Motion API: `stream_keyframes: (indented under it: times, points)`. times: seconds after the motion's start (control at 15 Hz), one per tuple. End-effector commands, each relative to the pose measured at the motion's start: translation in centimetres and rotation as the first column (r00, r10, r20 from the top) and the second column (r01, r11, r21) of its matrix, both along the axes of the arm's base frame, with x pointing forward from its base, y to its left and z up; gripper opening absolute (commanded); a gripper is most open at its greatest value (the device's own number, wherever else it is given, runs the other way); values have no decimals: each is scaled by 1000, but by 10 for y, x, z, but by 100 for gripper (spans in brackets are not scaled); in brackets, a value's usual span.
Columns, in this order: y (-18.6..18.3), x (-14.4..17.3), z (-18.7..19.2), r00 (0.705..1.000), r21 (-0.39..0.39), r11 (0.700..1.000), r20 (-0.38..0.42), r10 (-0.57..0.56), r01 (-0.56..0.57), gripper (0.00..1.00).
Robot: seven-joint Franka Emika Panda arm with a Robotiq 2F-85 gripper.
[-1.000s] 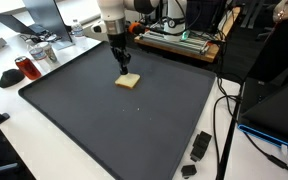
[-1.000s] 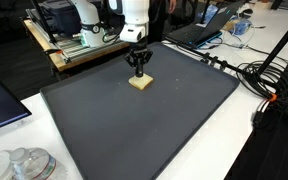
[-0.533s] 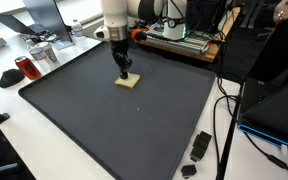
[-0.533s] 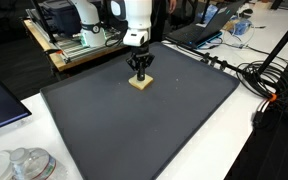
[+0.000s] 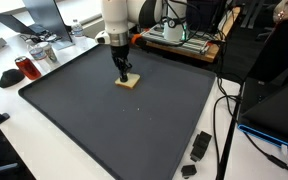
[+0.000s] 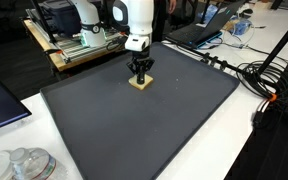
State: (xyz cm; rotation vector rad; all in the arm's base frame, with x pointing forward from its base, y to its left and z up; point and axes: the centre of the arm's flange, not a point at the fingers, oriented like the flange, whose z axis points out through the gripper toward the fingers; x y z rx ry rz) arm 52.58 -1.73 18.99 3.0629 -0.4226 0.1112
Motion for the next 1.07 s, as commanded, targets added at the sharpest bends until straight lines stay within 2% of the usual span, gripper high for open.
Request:
stream_keyframes:
  times: [0.0,0.4,1.0]
  points:
    - [5,11,-7,1000,-23,1000,-6,0,0,5]
    - [-3,14,-33,998,-30,1000,-60,-10,9,5]
    - [-6,4,-58,997,-21,1000,-83,-4,3,5]
